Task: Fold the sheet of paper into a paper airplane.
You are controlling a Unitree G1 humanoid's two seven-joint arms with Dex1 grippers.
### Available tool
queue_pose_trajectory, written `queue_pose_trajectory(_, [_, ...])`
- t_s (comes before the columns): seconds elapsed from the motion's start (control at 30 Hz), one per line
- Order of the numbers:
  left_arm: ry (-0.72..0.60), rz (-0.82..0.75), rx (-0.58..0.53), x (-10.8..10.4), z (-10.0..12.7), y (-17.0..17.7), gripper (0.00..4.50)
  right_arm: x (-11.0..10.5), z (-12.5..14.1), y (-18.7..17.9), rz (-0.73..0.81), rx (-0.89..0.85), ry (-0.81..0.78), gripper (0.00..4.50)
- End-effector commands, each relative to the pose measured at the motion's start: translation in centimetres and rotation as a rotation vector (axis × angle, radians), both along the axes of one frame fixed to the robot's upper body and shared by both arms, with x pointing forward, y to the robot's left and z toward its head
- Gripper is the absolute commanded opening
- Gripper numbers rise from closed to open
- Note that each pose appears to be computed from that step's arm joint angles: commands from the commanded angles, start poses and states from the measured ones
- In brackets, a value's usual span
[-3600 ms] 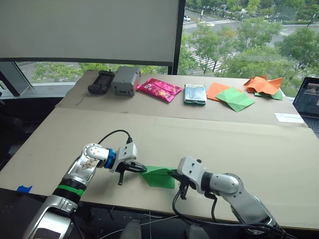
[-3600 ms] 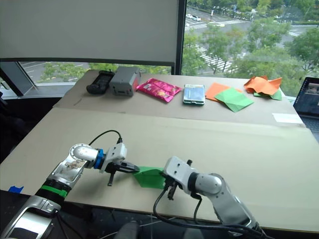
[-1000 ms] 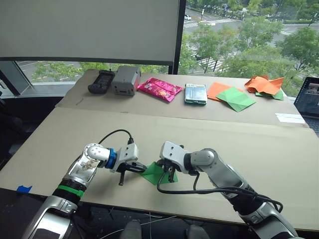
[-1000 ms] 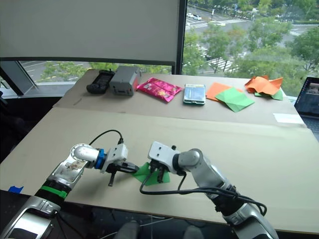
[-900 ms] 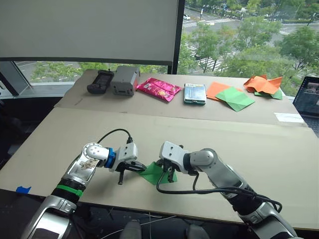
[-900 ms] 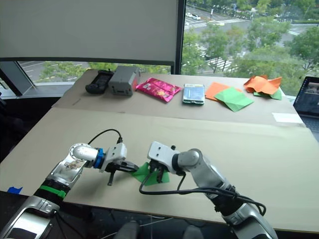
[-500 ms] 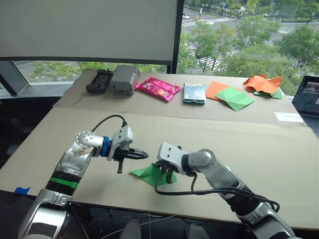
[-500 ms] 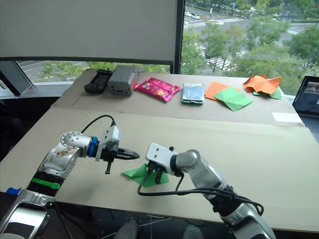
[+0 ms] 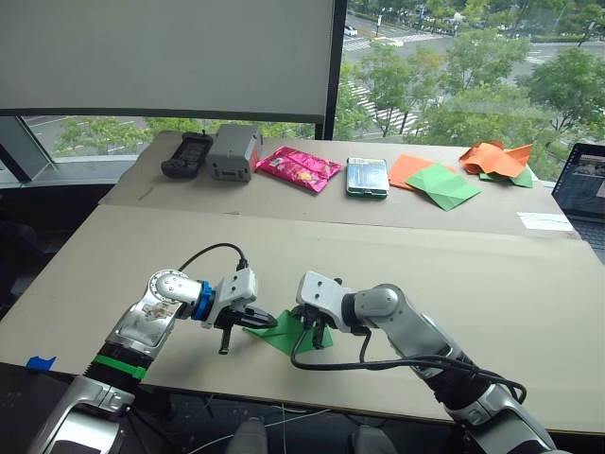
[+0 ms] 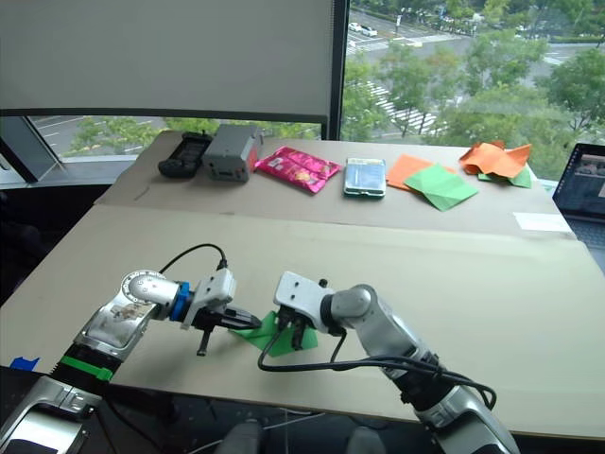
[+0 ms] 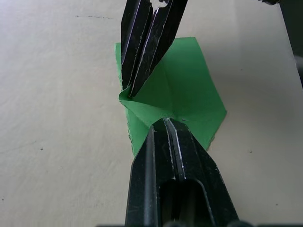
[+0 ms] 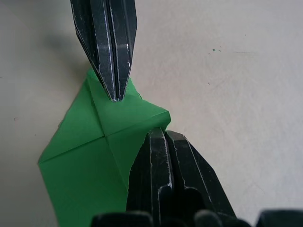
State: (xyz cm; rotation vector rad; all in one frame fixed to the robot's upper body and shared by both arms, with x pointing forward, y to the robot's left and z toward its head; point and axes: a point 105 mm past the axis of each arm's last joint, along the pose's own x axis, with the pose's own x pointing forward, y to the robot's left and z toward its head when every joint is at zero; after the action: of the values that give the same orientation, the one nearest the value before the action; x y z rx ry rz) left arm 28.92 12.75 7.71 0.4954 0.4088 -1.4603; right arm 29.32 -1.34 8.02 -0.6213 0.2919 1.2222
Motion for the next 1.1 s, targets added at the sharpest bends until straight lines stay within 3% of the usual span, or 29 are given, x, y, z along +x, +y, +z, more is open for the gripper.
queue_pose_trajectory(0.03, [-0.033,-0.018,0.042,-0.1,-0.4,0.4,0.0,0.1,1.2,0.6,0.01,0.034,-0.027,0.04])
queue_pose_trajectory(0.27, [-0.031,-0.018,0.054,-0.2,-0.8,0.5,0.0,0.7,4.7,1.2,-0.037,0.196,-0.07,2.25])
queue_pose_trajectory(0.43, [-0.021,-0.005,0.063,-0.1,-1.2,0.8,0.0,-0.1,6.6,0.2,-0.057,0.263,-0.106,2.25])
queue_pose_trajectory(0.57, [-0.013,0.013,0.053,0.0,-1.3,0.9,0.0,-1.3,5.9,-0.2,-0.057,0.251,-0.108,2.25])
queue_pose_trajectory(0.8, [-0.011,0.033,0.042,0.0,-1.4,0.8,0.0,-1.8,1.5,-0.6,-0.138,0.195,-0.087,0.04])
queue_pose_trajectory(1.1, [-0.007,0.041,0.041,-0.1,-1.4,0.7,0.0,-2.3,0.1,0.4,-0.169,0.256,-0.039,0.02])
